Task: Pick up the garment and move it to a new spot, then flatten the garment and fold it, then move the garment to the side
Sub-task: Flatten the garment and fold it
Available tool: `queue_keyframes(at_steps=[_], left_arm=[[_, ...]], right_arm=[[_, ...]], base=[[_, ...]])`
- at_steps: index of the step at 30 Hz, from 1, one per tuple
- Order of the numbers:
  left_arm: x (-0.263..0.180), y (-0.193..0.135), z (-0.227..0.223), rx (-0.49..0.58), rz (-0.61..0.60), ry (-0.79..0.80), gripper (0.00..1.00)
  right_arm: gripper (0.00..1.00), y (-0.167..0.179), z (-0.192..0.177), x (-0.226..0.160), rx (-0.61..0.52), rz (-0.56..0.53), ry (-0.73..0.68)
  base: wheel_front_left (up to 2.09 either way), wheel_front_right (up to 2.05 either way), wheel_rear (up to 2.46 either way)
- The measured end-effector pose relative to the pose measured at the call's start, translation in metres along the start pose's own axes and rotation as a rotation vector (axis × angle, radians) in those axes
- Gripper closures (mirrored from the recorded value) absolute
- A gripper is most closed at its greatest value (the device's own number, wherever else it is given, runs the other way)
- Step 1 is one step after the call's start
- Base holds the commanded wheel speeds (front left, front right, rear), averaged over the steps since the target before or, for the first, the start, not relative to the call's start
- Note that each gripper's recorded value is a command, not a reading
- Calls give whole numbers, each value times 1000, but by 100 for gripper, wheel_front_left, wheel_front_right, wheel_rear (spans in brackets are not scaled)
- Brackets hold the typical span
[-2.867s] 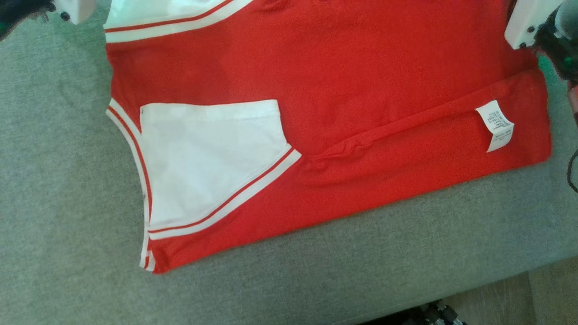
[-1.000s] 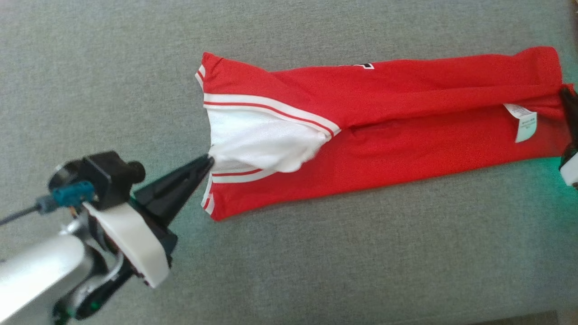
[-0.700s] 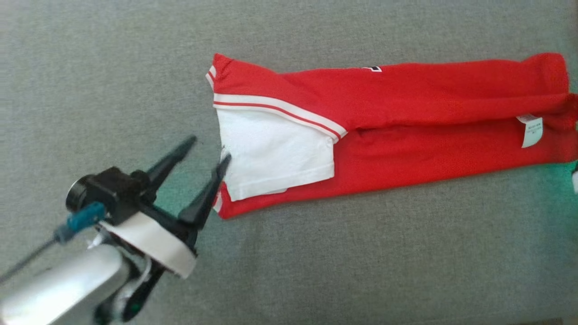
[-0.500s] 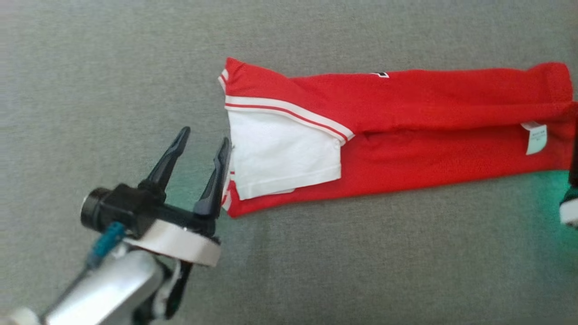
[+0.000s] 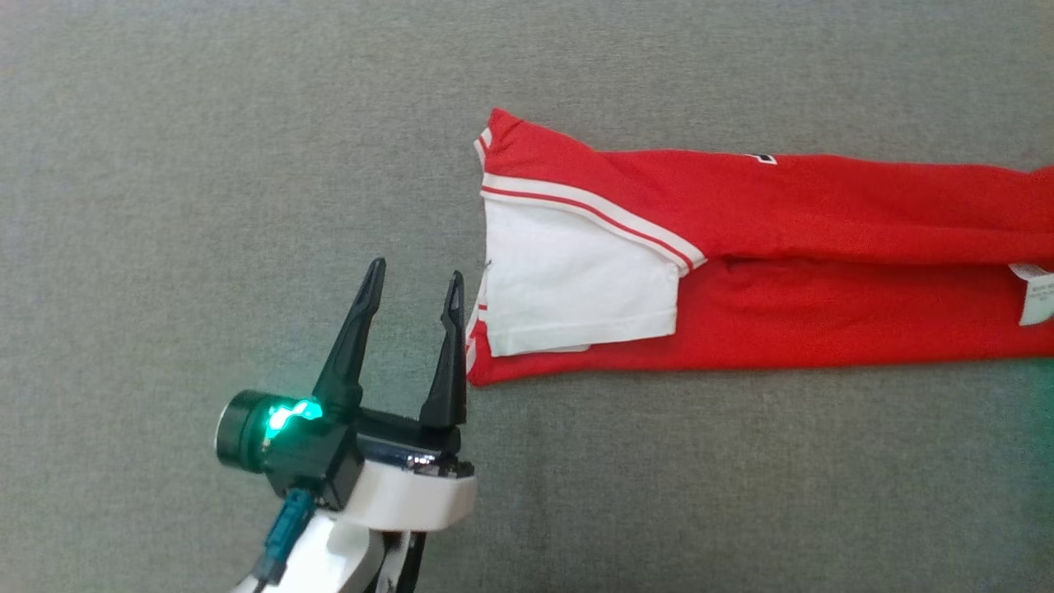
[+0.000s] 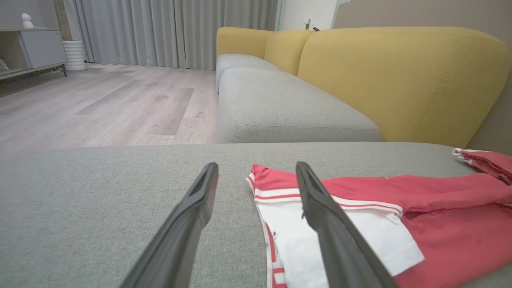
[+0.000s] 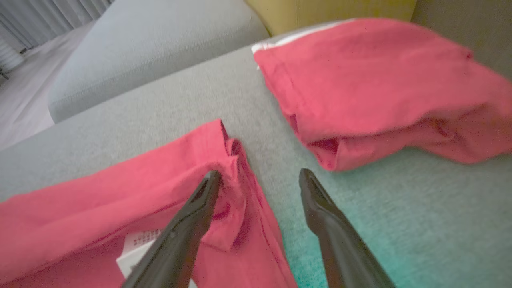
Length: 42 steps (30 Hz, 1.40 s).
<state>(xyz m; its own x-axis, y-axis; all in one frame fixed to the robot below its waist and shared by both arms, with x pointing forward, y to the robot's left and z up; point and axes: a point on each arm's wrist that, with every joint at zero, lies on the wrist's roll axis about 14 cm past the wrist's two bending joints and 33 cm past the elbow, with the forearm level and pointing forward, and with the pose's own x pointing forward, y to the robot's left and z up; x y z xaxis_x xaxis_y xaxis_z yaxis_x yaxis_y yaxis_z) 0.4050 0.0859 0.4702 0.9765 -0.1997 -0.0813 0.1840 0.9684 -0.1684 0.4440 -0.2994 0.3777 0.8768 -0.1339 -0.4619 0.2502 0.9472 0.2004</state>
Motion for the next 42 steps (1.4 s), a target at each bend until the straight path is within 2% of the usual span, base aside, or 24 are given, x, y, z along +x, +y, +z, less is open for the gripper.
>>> queue_keyframes(at_steps=[3,4,5,6,7,8,17,21,24,27,30,33,38,42], left_arm=[[2,4,5,4,8,-23,0],[2,5,6,5,10,-30,0],[3,7,7,4,14,-35,0],[2,7,7,4,15,-36,0],[2,7,5,5,15,-33,0],[1,7,4,4,12,-31,0],[2,4,4,2,-9,-46,0],[1,1,3,-3,-22,-45,0],[0,0,3,-6,-28,-43,0],[1,-2,3,-7,-39,-45,0],[3,-3,3,-14,-41,-49,0],[5,-6,1,-30,-49,-46,0],[5,-10,-5,-48,-59,-30,0],[3,-8,-8,-60,-48,-22,0]], right_arm=[[0,4,-17,1,13,4,89],[3,5,-20,1,17,8,110],[35,7,-23,0,22,11,129],[61,8,-25,-1,30,15,144],[94,9,-25,-2,37,19,154],[100,10,-25,-3,38,22,157],[100,2,6,-13,45,13,75],[100,-20,41,-21,30,-31,-13],[100,-16,69,-27,56,1,-75],[100,23,99,-33,114,142,-142],[100,81,129,-44,149,333,-207],[100,142,134,-55,161,516,-203],[100,236,103,-70,102,759,-84],[100,292,53,-81,35,901,88]], base=[[0,0,0],[0,0,0],[0,0,0],[0,0,0],[0,0,0],[0,0,0],[0,0,0],[0,0,0],[0,0,0],[0,0,0],[0,0,0],[0,0,0],[0,0,0],[0,0,0]])
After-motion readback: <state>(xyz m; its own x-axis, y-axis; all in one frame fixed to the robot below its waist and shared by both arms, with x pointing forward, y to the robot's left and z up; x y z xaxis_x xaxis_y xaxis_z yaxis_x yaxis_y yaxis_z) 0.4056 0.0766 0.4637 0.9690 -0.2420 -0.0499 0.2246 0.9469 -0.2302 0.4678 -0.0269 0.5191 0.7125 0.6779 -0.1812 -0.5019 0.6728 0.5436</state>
